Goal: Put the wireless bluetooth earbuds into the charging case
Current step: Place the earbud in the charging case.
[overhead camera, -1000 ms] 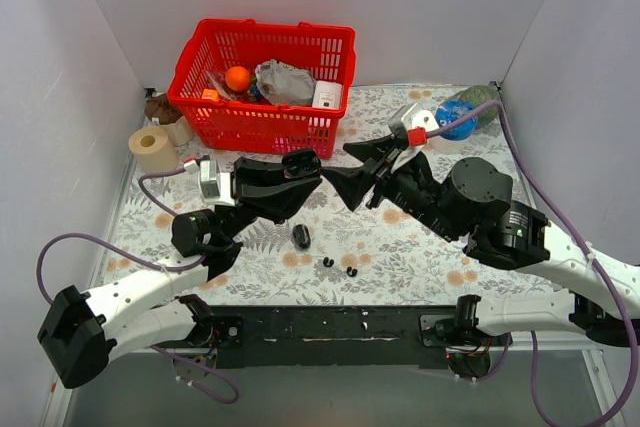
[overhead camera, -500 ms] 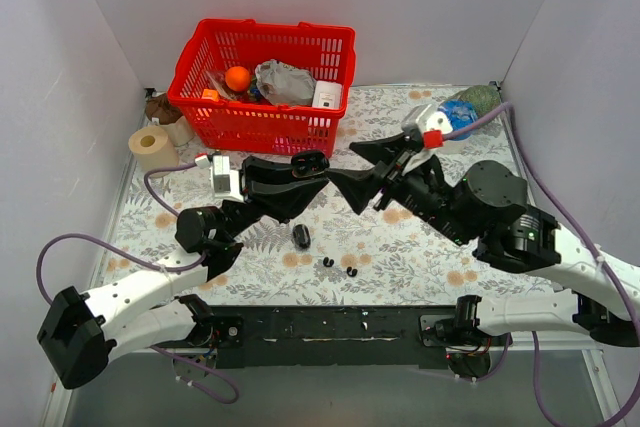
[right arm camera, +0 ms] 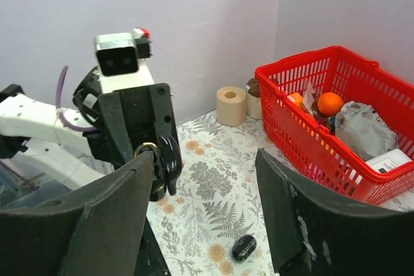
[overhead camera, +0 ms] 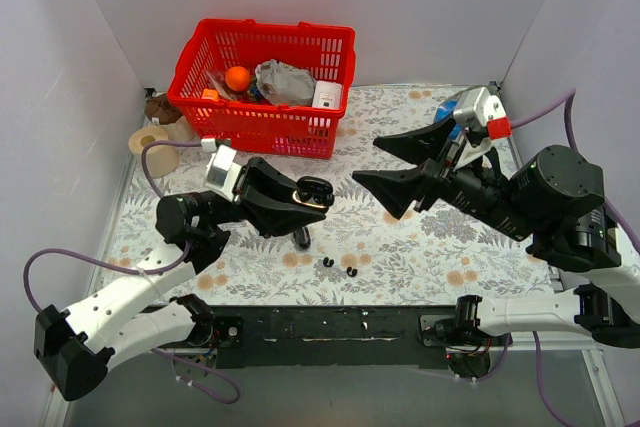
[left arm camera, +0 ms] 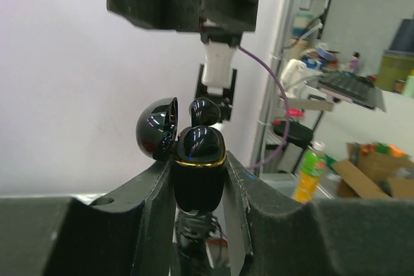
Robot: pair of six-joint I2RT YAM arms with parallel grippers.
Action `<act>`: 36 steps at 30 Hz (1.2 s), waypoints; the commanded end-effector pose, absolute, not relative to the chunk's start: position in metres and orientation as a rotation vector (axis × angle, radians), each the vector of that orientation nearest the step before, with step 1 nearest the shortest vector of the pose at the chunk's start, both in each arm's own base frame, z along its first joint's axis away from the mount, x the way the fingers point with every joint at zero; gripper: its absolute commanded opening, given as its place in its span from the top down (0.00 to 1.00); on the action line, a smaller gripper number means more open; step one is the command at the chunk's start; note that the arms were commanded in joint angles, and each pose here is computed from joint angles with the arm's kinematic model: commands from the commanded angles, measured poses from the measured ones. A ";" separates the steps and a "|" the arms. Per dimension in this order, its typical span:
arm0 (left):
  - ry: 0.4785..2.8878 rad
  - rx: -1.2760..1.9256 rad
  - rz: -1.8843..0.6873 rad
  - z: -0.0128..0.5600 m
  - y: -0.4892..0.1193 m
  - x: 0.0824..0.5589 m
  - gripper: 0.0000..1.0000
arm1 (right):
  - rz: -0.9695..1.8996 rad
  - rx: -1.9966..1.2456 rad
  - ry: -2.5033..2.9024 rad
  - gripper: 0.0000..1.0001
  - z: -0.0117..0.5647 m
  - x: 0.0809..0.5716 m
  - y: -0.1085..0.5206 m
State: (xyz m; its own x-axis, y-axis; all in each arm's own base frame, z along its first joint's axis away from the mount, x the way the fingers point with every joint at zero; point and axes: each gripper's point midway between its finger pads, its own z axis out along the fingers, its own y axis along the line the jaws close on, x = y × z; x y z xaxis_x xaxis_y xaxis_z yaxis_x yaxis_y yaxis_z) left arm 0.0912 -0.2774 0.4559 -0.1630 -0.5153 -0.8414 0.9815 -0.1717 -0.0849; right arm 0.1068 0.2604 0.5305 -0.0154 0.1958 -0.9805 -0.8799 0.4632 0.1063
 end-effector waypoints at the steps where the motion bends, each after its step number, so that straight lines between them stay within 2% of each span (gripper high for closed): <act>1: 0.787 0.972 -1.725 0.453 -0.276 0.068 1.00 | 1.013 -0.823 1.274 0.31 0.534 0.086 0.263; 9: 0.733 1.010 -1.722 0.452 -0.277 0.067 1.00 | 0.927 -1.009 1.262 0.45 0.509 0.080 0.267; 12: 0.710 1.016 -1.696 0.453 -0.277 0.069 1.00 | 0.894 -1.045 1.236 0.45 0.496 0.080 0.264; 19: 0.706 1.018 -1.671 0.454 -0.280 0.074 1.00 | 0.859 -1.089 1.247 0.39 0.478 0.082 0.268; 26: 0.717 0.975 -1.653 0.453 -0.282 0.082 1.00 | 0.942 -0.972 1.206 0.36 0.498 0.081 0.268; 36: 0.708 0.892 -1.610 0.455 -0.278 0.090 1.00 | 0.999 -0.797 1.287 0.43 0.500 0.093 0.272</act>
